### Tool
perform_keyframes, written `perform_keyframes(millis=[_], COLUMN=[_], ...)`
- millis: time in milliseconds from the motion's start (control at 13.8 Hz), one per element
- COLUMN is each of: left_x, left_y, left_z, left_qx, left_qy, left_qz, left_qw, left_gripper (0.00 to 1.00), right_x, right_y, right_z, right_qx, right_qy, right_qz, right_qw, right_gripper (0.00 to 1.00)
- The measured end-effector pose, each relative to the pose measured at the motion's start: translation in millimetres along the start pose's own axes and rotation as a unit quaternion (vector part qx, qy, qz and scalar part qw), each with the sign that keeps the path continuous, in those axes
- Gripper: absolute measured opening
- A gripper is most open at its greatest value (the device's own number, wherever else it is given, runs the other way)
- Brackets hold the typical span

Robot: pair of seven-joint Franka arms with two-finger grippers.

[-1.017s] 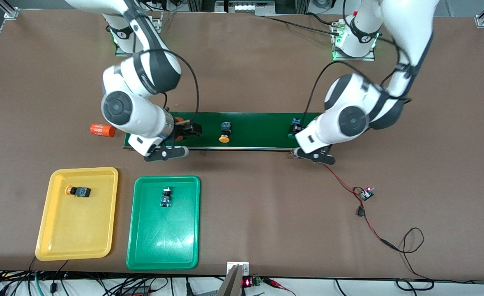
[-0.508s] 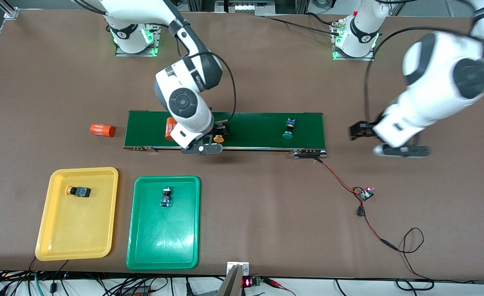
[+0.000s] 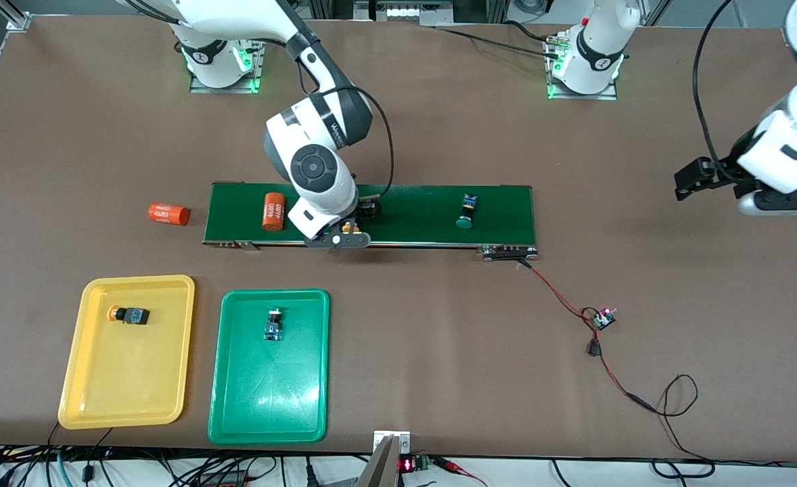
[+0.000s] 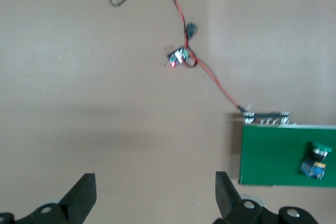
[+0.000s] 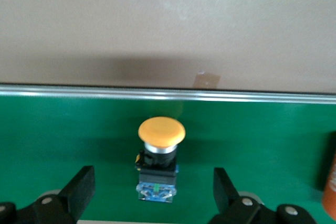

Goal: Sort buttons by color to trays
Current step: 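Carry the yellow button with the right gripper into the yellow tray, release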

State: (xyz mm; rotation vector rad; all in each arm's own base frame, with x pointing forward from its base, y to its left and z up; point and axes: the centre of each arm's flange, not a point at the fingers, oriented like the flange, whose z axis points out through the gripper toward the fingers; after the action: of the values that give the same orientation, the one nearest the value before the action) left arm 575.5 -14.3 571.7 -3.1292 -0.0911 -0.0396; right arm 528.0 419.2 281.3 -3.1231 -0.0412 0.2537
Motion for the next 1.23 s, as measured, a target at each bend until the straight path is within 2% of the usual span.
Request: perform_keyframes(millis=[145,436,508,654,944,1089,1162,1235], left_x=[2,-11,-12,-12,-13,-13,-13,-14], left_y=[-21,-27,-22,-16,-11,-11,-9,-5], left_z=[0,-3,-3,-3,-3,-3,-3,-3], left_qx=[-0.005,-0.007,-0.007,-0.005,0.004,0.004,0.004,0.004], left_qy=[0.002,-0.032,-0.033,-0.035,-0.037,-0.038,-0.038,-0.038], left_qz=[0.004,0.034,0.038,0.045,0.051,0.052,0.054,0.057], left_qw=[1.0,0.999,0.999,0.998,0.998,0.998,0.998,0.998], left_gripper=[1.0,1.0,1.0,1.0,1.0,1.0,1.0,1.0], right_x=[-9,-2,2,8,6,5,4,5], right_y=[-4,7,14,25,30,33,34,35], right_z=[16,21,20,22,32,37,39,39], right_qx=[-0.006,-0.009,-0.01,-0.011,-0.016,-0.018,-0.019,-0.019], right_qy=[0.0,0.002,0.002,0.0,-0.007,-0.01,-0.011,-0.011], right_qz=[-0.003,0.005,0.012,0.019,0.022,0.023,0.024,0.026], right_qw=[1.0,1.0,1.0,1.0,1.0,1.0,0.999,0.999], right_gripper=[1.0,0.98,0.93,0.89,0.89,0.84,0.76,0.62])
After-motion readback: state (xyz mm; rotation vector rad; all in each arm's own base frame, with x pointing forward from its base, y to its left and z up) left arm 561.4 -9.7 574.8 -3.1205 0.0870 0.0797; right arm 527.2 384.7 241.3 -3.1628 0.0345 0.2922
